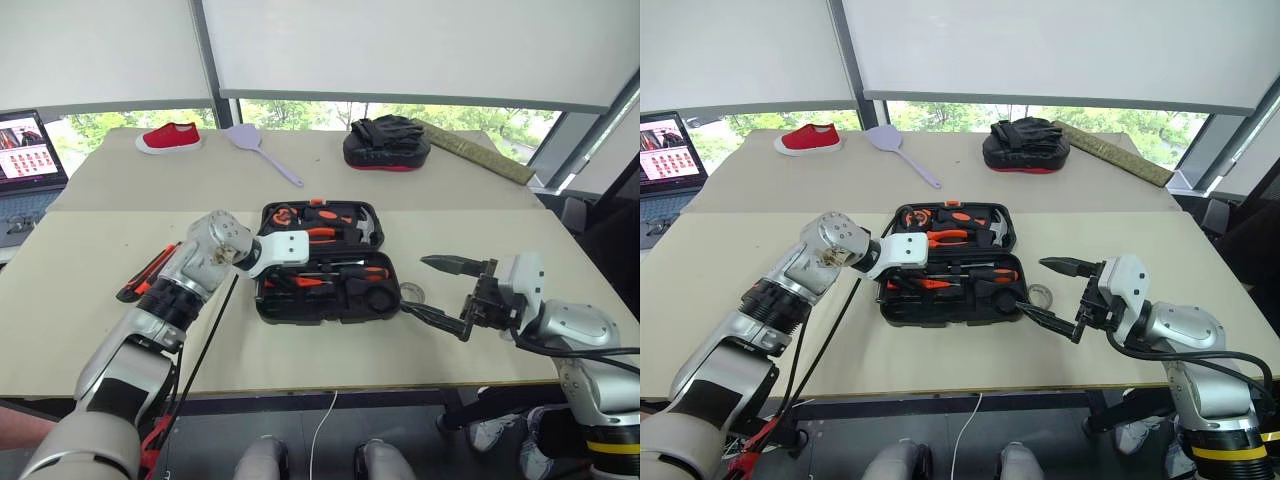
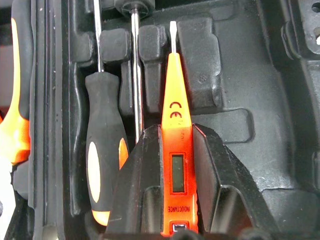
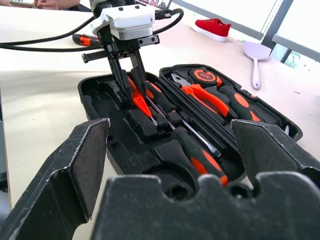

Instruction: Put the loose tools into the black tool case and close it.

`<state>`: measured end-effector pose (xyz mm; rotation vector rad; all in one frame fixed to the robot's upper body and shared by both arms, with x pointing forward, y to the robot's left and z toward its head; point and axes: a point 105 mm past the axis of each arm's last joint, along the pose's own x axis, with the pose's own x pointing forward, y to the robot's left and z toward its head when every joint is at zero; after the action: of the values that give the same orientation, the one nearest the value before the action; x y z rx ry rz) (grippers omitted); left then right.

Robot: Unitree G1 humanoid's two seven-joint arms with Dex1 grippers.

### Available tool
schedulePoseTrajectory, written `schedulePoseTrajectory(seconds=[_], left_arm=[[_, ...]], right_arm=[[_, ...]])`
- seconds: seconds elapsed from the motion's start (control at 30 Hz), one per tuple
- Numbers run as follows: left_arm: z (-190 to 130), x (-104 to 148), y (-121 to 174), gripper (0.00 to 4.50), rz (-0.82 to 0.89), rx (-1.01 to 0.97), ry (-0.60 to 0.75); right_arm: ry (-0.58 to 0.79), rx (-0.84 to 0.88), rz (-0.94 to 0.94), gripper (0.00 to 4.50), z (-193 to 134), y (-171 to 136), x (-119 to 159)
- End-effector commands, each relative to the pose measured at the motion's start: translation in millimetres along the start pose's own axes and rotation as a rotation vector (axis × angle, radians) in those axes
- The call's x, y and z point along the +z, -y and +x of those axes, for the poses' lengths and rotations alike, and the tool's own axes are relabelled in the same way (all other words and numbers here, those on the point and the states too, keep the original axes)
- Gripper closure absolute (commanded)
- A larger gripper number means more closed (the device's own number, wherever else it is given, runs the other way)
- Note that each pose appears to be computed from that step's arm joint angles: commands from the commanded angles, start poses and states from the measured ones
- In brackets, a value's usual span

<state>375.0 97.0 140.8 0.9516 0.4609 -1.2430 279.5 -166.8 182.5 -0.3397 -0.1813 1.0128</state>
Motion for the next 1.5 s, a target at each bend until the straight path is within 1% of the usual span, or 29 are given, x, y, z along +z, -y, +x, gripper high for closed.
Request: schedulePoseTrajectory(seconds=[0.03,0.4,0.43,0.47,0.53,0.6,0.7,0.8,0.9,0.97,1.03,1.13,1.27,1.33,1.37,1.47,1.5], left_arm=[[7.7,-4.4,7.1,4.10,-0.039,-0.012,0.013],[9.4,-4.9,9.1,4.10,-0.049,-0.024,0.008],[9.3,-1.3,8.3,3.10,-0.043,-0.016,0.033],[9.3,2.0,10.9,2.87,-0.050,-0.037,0.057],[6.3,19.7,9.7,2.06,-0.053,-0.031,0.178],[-1.8,35.9,6.6,1.41,-0.071,-0.019,0.301],[-29.5,48.1,1.1,1.41,-0.116,-0.026,0.444],[-46.0,41.3,-8.3,1.41,-0.113,0.041,0.468],[-46.4,27.4,-12.8,1.41,-0.118,0.098,0.457],[-37.7,15.2,-6.6,1.41,-0.130,0.086,0.439],[-31.6,11.3,-2.5,1.41,-0.145,0.078,0.458],[-26.3,12.9,2.0,2.16,-0.160,0.069,0.528],[-19.8,15.5,3.2,3.69,-0.160,0.081,0.563],[-16.3,17.3,3.4,4.37,-0.151,0.087,0.568],[-15.1,18.8,2.4,4.45,-0.147,0.096,0.575],[-8.5,24.6,-0.6,4.45,-0.144,0.115,0.582],[-2.8,24.6,1.0,4.45,-0.133,0.110,0.561]], right_arm=[[0.031,-0.002,-0.023,0.00,0.4,1.3,11.2],[0.033,0.000,-0.014,0.00,2.2,-0.6,10.7],[0.033,-0.002,-0.013,0.00,2.2,-0.7,10.6],[0.034,-0.003,-0.012,0.00,2.2,-0.6,10.5],[0.033,-0.005,-0.009,0.00,2.4,-1.1,10.0],[0.035,-0.006,-0.008,0.00,2.6,-1.6,10.2],[0.033,-0.006,-0.007,0.00,2.5,-1.9,10.4],[0.032,-0.006,-0.006,0.00,2.2,-1.8,10.8],[0.031,-0.006,-0.004,0.00,2.7,-2.3,10.6],[0.033,-0.006,-0.002,0.00,3.6,-3.2,10.9],[0.035,-0.006,-0.001,0.00,4.3,-3.4,11.2],[0.036,-0.007,0.001,0.00,4.6,-3.7,11.3],[0.036,-0.012,0.005,0.00,4.0,-3.3,10.6],[0.036,-0.014,0.007,0.00,4.2,-3.9,10.1],[0.036,-0.015,0.008,0.00,4.5,-4.2,9.9],[0.038,-0.015,0.012,0.00,5.7,-5.4,9.3],[0.039,-0.016,0.013,0.00,6.0,-5.7,9.2]])
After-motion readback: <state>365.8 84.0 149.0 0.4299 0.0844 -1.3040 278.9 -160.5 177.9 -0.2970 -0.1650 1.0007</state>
